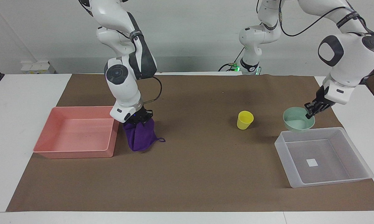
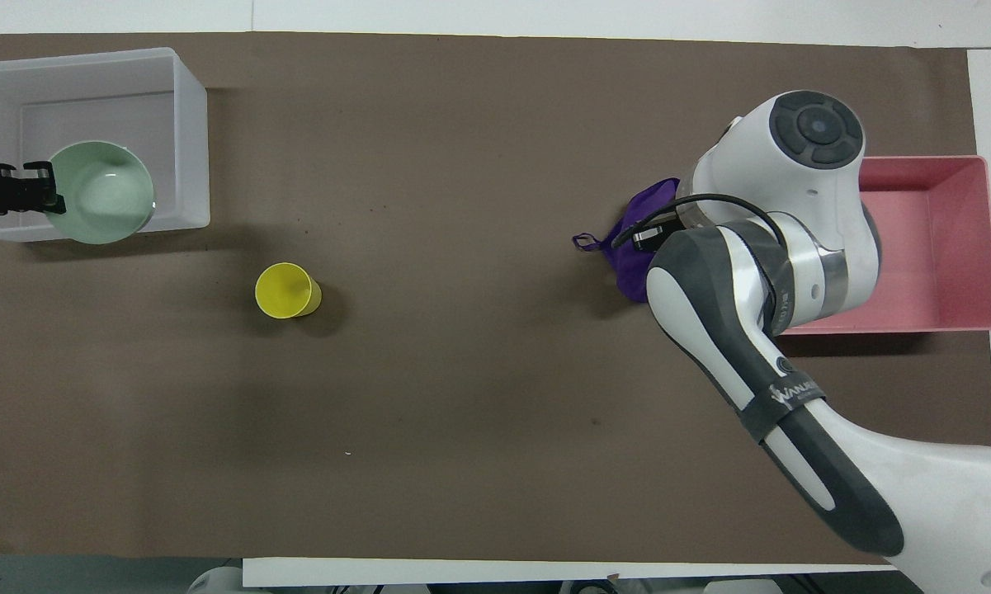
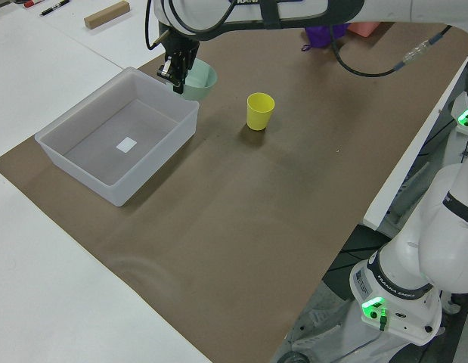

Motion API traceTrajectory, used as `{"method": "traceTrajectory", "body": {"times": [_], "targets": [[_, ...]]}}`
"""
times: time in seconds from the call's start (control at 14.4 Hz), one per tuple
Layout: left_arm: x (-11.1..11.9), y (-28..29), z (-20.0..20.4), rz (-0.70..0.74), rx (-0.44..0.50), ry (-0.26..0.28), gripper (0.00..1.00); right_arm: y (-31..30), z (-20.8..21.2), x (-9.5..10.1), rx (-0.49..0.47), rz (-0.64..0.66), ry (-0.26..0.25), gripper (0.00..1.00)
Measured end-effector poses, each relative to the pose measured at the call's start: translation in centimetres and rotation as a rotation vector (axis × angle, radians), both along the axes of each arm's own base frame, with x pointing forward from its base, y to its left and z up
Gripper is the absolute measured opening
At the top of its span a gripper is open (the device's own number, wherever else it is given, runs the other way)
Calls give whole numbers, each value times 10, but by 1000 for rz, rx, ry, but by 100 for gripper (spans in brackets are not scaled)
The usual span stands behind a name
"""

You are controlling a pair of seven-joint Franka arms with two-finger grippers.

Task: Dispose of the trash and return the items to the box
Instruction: 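Place the cup in the clear box while the right gripper drops the cloth, then grasp the yellow cup with the left gripper while the right gripper pushes the cloth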

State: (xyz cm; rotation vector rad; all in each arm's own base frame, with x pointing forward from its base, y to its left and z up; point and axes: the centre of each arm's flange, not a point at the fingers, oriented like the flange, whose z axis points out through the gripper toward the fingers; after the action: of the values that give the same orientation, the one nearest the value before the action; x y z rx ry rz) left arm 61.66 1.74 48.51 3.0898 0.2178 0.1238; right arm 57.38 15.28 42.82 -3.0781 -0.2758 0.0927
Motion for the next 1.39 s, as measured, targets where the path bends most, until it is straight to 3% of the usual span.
{"method": "traceTrajectory", "body": {"times": [0.42,0.49,0.63,0.77,0.9,1.18,1.32,1.39], "targets": [[95,49,-41,67,-22,-66,4,-58,105,-24,-5,-79,-5,3],[102,50,-53,67,-24,-67,4,-78,117,-29,-7,-103,-4,3],[101,48,-87,67,-32,-17,4,-128,131,-36,-7,-138,-5,3],[92,49,-122,77,-45,48,4,-189,130,-38,-2,-152,-4,3],[86,51,-139,89,-57,70,4,-236,120,-44,3,-173,7,3],[87,50,-127,94,-52,28,42,-264,69,-45,4,-164,-11,3],[81,42,-64,74,-33,-25,65,-262,29,-41,3,-162,-17,3],[69,26,-28,45,-16,-19,78,-262,10,-38,3,-162,-14,3]]}}
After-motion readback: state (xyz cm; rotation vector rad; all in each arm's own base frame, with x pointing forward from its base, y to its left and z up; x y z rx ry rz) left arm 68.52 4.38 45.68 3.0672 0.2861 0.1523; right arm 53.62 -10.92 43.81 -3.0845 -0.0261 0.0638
